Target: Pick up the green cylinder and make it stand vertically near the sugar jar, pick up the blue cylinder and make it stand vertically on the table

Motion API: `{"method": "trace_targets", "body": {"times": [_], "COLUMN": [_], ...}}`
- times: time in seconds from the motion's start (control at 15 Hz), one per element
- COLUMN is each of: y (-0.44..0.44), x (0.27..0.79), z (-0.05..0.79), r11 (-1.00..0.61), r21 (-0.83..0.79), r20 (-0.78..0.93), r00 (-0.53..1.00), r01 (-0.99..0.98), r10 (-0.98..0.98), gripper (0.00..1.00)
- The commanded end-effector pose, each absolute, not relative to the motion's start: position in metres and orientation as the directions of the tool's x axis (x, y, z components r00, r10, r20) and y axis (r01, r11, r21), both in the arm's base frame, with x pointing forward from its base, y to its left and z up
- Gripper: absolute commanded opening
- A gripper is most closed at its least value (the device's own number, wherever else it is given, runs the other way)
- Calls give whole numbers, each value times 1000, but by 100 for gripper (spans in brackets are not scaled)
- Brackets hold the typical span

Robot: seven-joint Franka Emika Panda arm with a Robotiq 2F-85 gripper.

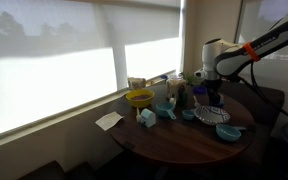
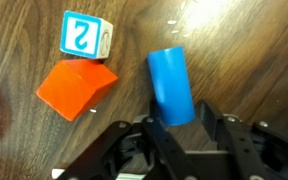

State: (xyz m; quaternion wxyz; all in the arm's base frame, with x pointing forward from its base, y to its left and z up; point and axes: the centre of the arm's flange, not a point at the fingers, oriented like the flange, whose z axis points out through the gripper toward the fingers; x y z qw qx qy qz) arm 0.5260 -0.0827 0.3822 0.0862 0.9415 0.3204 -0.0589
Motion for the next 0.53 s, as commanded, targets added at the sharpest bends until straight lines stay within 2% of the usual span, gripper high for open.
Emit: {"method": "trace_targets", "body": {"times": [0.0,0.07,0.47], "y": [-88,-89,-100], "x": [526,525,522], "z": [387,388,400], "r11": [-779,-783,-821], "r21": [105,101,83], "r20": [-132,-124,-43], "r00": [785,788,825], "r01": [619,614,565], "r10": [606,602,564], "gripper": [15,9,8]}}
